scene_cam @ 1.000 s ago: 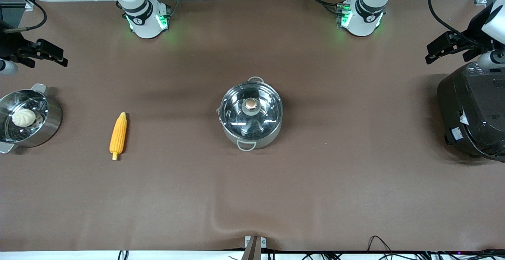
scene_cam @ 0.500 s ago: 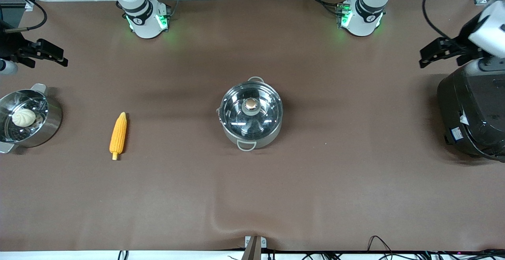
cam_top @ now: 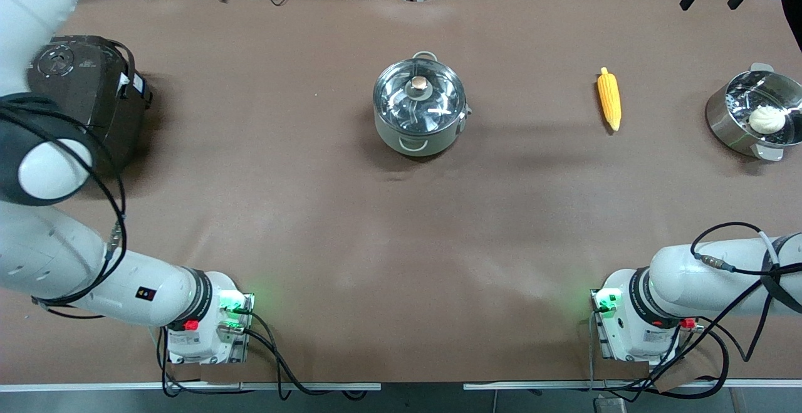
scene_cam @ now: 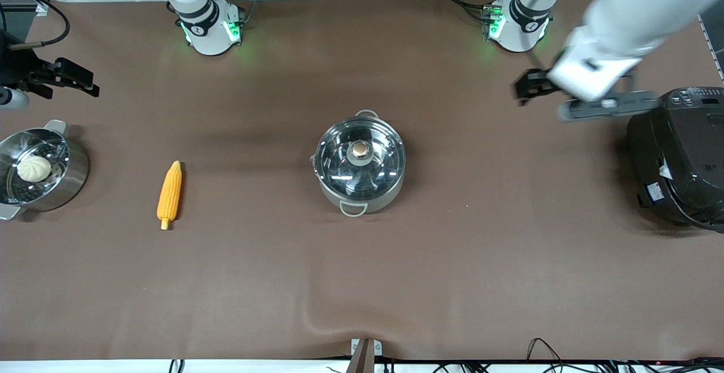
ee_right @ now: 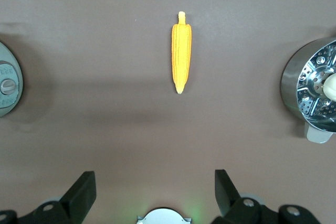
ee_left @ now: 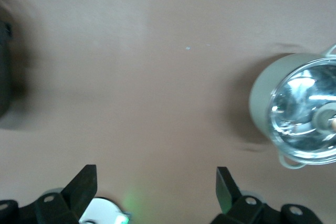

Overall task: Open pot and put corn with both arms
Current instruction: 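Reach the left gripper to the lid knob while the right gripper reaches the corn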

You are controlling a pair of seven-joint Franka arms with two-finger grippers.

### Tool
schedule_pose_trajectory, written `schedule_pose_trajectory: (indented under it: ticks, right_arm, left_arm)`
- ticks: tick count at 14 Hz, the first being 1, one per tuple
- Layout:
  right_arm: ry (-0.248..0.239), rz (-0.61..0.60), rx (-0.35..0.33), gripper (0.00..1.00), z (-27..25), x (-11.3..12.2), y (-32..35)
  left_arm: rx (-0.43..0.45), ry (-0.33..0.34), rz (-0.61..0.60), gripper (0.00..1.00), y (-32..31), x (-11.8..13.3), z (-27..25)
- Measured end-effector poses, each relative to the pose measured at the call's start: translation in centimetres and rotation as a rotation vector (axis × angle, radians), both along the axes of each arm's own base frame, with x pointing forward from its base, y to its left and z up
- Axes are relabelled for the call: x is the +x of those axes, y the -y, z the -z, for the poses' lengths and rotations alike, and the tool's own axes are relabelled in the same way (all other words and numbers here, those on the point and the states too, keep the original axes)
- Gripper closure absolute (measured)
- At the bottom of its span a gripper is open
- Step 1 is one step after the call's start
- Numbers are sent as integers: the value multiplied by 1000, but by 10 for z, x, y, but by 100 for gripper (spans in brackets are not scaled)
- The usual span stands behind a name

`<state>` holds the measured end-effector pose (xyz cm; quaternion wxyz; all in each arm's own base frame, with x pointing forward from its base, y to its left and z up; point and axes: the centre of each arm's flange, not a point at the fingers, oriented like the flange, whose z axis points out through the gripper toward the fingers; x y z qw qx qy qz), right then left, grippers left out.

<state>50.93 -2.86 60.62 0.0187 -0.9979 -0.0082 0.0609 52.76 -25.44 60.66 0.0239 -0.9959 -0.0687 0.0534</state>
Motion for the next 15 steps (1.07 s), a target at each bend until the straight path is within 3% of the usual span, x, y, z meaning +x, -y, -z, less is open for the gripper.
schedule_pose_trajectory:
  ticks: [5,10,12,15]
  right_arm:
    - [-17,-20,1,0,20,9,-10]
    - [-48,-14,4,0,113,56,-6]
    - [-30,-8,2,0,163,71,-4]
    - [33,-2,-4,0,229,72,-3]
  left_arm:
    - [-19,54,-123,0,123,-17,52]
    - [-27,61,-215,0,208,-36,121]
    - [-41,71,-241,0,221,-34,136]
    - [-53,78,-268,0,236,-35,156]
